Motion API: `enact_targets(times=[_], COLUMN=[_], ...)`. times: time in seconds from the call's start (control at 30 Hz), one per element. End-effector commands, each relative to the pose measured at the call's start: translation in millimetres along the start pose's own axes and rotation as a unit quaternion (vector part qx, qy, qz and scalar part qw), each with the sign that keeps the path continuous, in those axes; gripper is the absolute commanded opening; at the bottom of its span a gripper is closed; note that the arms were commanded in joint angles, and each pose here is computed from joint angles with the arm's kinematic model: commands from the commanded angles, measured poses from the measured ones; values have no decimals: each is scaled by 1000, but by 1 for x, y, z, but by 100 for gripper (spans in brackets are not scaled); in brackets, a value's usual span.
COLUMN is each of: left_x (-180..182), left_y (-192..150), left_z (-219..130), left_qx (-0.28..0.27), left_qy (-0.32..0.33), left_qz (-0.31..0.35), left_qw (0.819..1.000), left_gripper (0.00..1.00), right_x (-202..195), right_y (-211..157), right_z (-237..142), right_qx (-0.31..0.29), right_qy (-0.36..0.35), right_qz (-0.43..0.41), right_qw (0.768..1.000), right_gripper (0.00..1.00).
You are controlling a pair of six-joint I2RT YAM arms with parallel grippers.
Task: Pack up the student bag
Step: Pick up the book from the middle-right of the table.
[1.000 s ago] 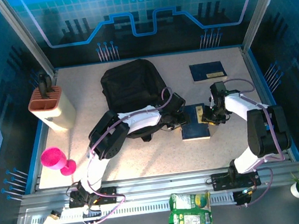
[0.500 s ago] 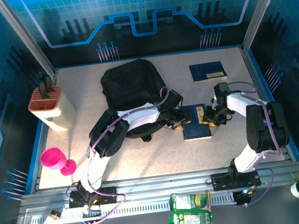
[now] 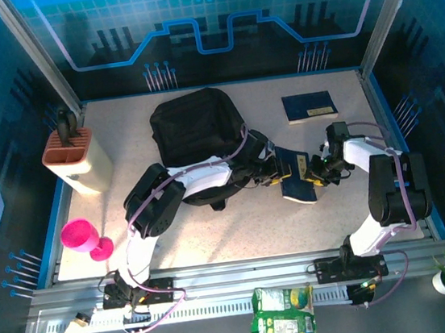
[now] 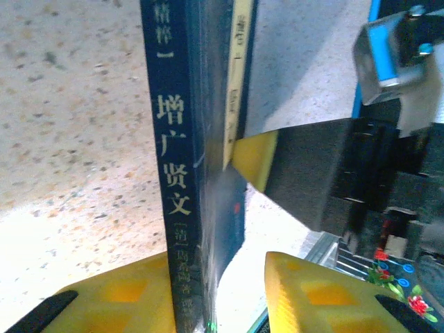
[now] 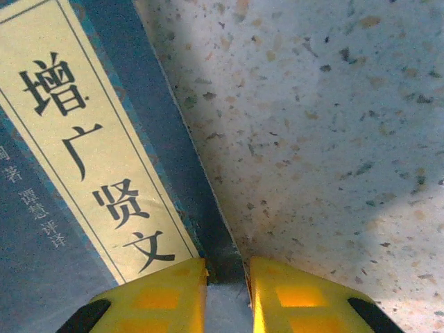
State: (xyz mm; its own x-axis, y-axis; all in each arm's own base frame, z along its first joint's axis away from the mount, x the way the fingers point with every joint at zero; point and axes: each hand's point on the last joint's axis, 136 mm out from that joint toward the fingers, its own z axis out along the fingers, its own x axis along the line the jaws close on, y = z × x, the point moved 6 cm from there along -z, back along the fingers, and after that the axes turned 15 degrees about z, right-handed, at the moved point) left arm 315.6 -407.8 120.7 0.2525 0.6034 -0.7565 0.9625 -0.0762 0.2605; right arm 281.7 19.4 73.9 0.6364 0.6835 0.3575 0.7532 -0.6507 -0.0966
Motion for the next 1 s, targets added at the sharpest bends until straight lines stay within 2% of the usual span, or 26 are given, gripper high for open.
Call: enact_targets(times=[0.0, 0.13, 0.33, 0.53, 0.73, 0.87, 0.97], left_x=[-25, -14, -9, -20, -38, -40, -33], left_y=[-2, -4, -5, 7, 36, 51, 59], left_z=[-5, 0, 6, -16, -66, -107, -140], left_qx=[2, 12, 19, -10, -94, -162, -215], left_qy=[-41, -7, 0, 18, 21, 27, 26], left_qz=[28, 15, -1, 26, 55, 67, 60], left_qw=[999, 1000, 1000, 999, 994, 984, 974], left_gripper=[35, 33, 25, 13, 10, 10, 9], right_x=[-10, -8, -5, 0, 18, 29, 42], right_y=[-12, -12, -11, -10, -11, -12, -14], right_z=[15, 13, 6, -12, -48, -73, -83], right_qx=[39, 36, 21, -7, -34, -33, -15], right_qy=[-7, 2, 24, 65, 193, 299, 365], right_qz=[17, 15, 17, 16, 8, 22, 31], right_qw=[999, 999, 999, 998, 981, 953, 930], right_gripper=[22, 23, 26, 37, 56, 69, 75])
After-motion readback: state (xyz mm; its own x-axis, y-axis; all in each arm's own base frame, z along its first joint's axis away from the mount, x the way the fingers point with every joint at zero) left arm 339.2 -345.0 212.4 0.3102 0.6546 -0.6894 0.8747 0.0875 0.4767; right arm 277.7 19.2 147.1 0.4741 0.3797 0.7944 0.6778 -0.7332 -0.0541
